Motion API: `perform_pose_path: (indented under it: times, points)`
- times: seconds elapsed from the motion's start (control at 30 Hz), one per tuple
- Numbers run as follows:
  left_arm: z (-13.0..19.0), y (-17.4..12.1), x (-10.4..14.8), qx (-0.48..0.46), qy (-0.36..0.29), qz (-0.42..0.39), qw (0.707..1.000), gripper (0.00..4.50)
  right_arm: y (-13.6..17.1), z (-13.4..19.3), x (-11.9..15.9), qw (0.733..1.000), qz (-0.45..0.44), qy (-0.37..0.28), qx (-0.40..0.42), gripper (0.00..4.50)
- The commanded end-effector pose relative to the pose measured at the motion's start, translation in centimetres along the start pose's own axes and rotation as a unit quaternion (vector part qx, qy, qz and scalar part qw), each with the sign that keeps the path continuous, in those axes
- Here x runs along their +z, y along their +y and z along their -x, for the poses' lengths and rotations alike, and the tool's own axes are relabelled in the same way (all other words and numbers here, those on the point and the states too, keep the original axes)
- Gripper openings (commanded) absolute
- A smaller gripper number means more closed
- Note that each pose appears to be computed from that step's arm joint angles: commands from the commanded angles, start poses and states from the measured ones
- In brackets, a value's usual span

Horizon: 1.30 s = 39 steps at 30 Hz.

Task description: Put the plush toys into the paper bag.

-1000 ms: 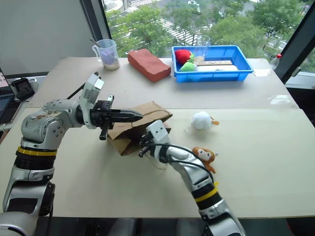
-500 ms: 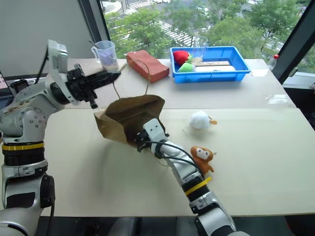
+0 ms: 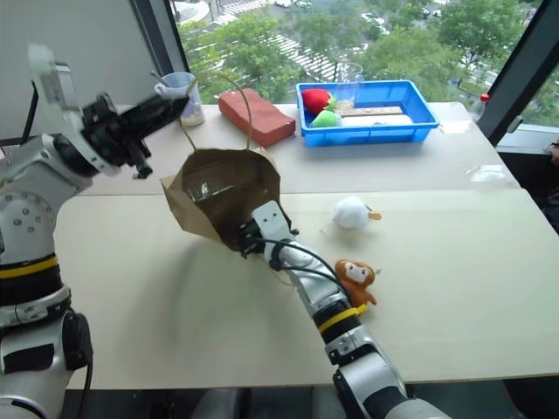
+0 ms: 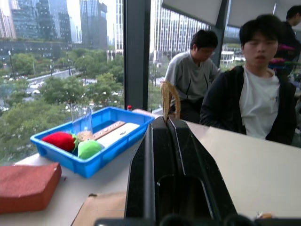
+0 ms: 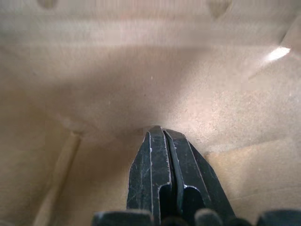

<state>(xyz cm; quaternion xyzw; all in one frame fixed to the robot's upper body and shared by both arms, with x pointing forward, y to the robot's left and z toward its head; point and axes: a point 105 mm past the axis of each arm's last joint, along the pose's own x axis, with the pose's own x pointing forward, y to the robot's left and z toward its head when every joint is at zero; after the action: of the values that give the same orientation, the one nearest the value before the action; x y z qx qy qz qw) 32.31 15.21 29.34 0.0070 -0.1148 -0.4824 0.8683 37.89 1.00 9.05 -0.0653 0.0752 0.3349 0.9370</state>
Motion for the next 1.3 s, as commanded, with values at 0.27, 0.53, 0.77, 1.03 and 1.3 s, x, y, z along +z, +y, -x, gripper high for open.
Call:
perform_pose_path:
  times: [0.27, 0.53, 0.77, 1.03, 1.3]
  points:
    - [-0.2, -0.3, -1.9, -0.049, 0.033, -0.006, 0.998, 0.00, 2.2, 4.0, 6.5, 0.987, -0.002, -0.089, 0.132, 1.25]
    - [-0.5, -0.1, -2.8, -0.065, 0.044, 0.001, 0.997, 0.00, 1.0, 11.3, 10.2, 0.978, 0.010, -0.109, 0.179, 4.06]
    - [-0.4, -0.2, -2.9, -0.071, 0.047, 0.005, 0.996, 0.00, -3.3, 18.4, 8.1, 0.990, 0.042, 0.002, 0.136, 4.47]
    - [-0.8, -0.5, -2.9, -0.080, 0.049, 0.008, 0.996, 0.00, -9.3, 22.1, -0.3, 0.985, 0.024, 0.169, 0.037, 4.47]
    - [-1.0, -0.5, -2.8, -0.081, 0.053, 0.006, 0.995, 0.00, -10.1, 21.8, -3.4, 0.982, -0.040, 0.180, 0.031, 3.65]
